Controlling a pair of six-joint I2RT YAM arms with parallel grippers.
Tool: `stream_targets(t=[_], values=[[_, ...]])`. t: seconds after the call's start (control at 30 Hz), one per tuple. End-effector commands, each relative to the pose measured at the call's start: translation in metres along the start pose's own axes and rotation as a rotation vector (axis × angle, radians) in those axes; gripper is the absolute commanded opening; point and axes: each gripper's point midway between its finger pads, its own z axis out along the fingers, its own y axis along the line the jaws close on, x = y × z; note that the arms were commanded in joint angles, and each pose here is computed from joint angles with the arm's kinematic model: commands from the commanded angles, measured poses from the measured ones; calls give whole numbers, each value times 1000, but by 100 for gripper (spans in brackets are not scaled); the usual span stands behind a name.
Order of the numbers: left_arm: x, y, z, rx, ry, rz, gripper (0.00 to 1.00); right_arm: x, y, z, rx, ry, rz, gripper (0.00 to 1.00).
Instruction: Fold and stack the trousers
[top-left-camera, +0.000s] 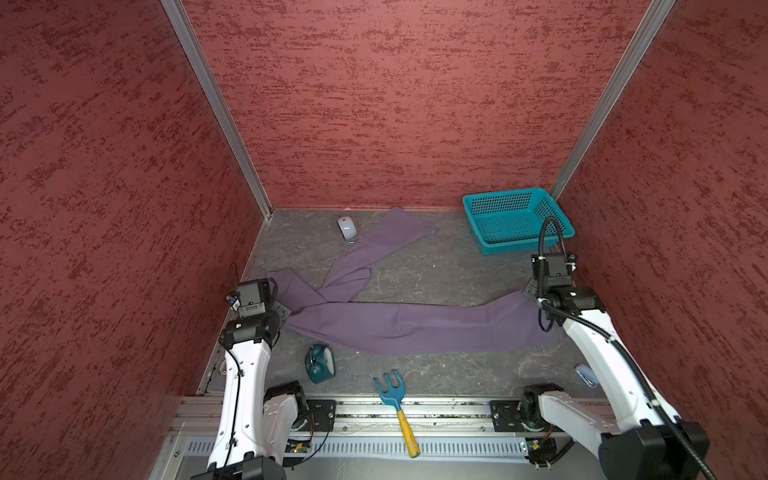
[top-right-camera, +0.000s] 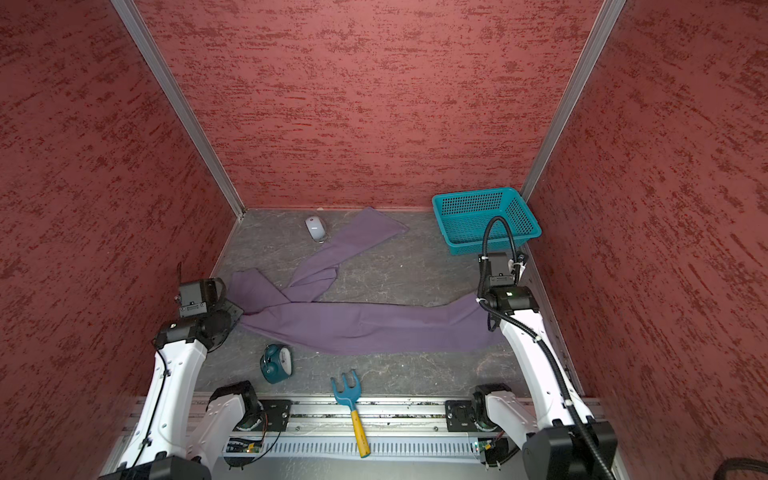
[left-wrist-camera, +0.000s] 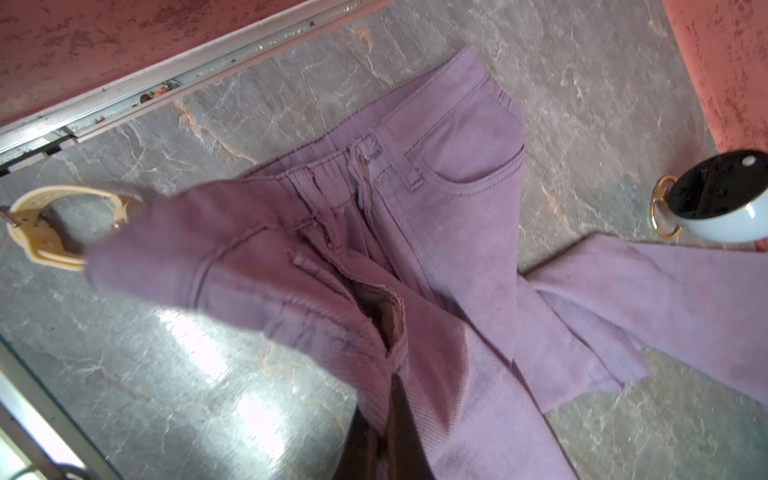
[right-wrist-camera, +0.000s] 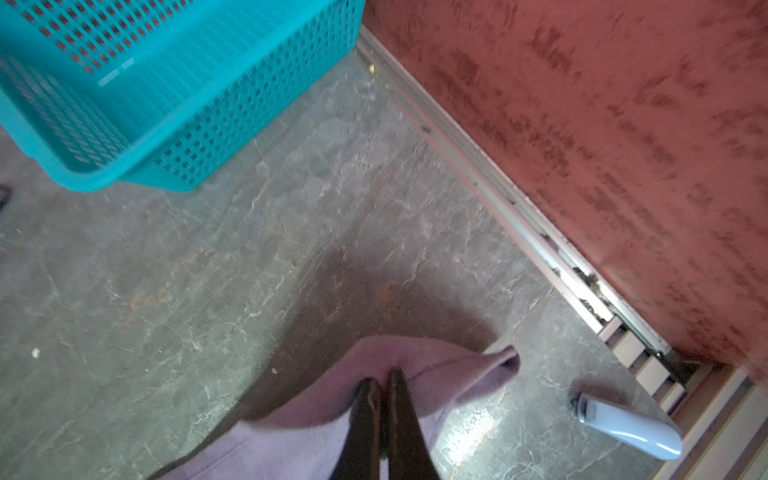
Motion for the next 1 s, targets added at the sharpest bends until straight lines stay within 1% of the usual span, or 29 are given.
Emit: stream_targets(t=[0.0,0.03,0.07,0.1,0.13,0.17,0.23,0.27,0.3,0.37,0.47,0.53,0.63,0.73,0.87,0.9,0.97], values=[[-22,-18,5,40,-51,-20,8,-13,28,11,-102,-36,51,0],[-22,-21,9,37,-34,-15,13,-9,32,16,-107,-17,39,0],[-20,-22,13,26,-13,-12,22,-6,35,21,-115,-1,31,10],[-19,-22,16,22,2,-12,34,-4,39,24,-122,9,22,25],[-18,-23,17,21,15,-16,44,-4,42,25,-131,11,19,41],[-18,-24,17,24,17,-22,53,-7,45,25,-145,7,17,51],[-25,-29,10,47,-4,-34,67,-17,61,17,-215,-23,1,58],[-32,-32,4,62,-29,-40,71,-24,73,9,-256,-51,-22,59],[-38,-36,-2,77,-53,-45,72,-30,87,1,-295,-79,-56,60],[-53,-45,-16,112,-99,-56,72,-35,125,-16,-371,-131,-168,63],[-67,-60,-26,151,-122,-73,72,-22,196,-38,-479,-174,-360,67],[-71,-69,-28,175,-119,-86,67,-5,243,-39,-542,-161,-464,69],[-73,-78,-31,212,-116,-96,59,22,304,-27,-614,-113,-572,71],[-70,-82,-33,223,-114,-85,57,44,357,-11,-692,-76,-638,74],[-65,-77,-29,194,-105,-58,57,62,406,15,-737,-5,-674,76],[-64,-74,-27,186,-104,-56,57,67,415,23,-737,15,-682,77],[-62,-72,-24,184,-104,-52,62,71,430,34,-730,37,-686,80]])
